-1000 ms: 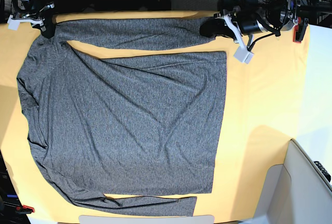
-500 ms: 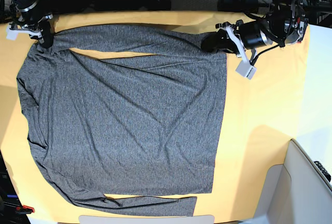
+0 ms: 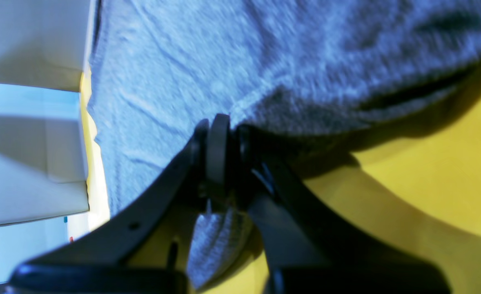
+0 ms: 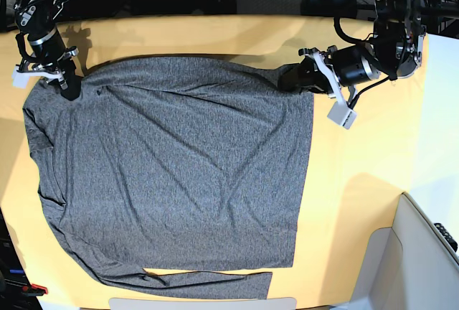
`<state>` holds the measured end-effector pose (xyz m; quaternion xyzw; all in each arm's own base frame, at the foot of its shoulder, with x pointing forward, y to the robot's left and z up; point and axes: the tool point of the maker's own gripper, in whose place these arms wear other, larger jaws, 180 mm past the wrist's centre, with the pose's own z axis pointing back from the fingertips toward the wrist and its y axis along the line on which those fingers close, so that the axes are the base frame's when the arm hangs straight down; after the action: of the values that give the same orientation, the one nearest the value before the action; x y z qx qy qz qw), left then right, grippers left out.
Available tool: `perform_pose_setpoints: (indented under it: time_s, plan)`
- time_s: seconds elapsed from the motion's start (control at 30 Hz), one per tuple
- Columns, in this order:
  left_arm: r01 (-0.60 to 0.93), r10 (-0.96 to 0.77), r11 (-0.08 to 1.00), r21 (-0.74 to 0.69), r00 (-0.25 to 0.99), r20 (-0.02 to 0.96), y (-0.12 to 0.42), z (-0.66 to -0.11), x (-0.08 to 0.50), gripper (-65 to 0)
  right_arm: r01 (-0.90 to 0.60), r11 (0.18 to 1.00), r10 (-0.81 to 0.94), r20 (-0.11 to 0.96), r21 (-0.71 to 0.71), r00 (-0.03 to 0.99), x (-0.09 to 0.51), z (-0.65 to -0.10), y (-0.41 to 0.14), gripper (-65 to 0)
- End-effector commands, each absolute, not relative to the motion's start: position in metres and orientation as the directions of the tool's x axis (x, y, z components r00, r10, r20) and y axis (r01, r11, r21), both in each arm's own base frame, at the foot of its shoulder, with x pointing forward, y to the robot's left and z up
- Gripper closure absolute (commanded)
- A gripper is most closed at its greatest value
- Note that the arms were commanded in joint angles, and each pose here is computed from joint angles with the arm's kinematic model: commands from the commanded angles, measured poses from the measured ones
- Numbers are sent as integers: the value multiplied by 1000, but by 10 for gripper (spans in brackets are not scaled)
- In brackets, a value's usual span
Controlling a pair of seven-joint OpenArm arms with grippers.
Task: Fold the T-shirt properly
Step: 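Drag the shirt edge further, spreading the sleeve under the body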
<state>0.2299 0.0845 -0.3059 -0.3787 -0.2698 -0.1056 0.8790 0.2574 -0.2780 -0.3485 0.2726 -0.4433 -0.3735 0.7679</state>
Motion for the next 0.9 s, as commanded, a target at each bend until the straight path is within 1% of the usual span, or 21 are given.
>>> perform_pose_setpoints:
  time_s: [0.0,0.17,0.27,0.43,0.57,0.67,0.87]
  plan:
    - [427,21,682,-594,800,600,84,-291,241,-4,285,587,-806,513,758,294,268,-330,-283,-6]
    - [454,23,686,-569,768,640,86,-279,260,-4,259,577,-813,516,775,269,284,-322,-284,-6]
    - [434,44,694,-574,771,636,93,-281,275,-4,265,525,-847,464,809,262,296,-333,-283,-6]
    - [369,89,709,-601,799,595,107,-296,295,-4,295,426,-895,353,855,272,310,-360,-276,-6]
    - [323,117,717,-618,817,564,116,-307,304,-4,315,386,-911,305,867,276,317,-373,-277,-6]
    - [320,124,718,-619,816,565,118,-306,308,-4,317,373,-916,292,872,275,319,-375,-276,-6]
    - [347,123,716,-605,791,599,116,-294,312,-4,314,373,-917,294,873,271,318,-373,-277,-6]
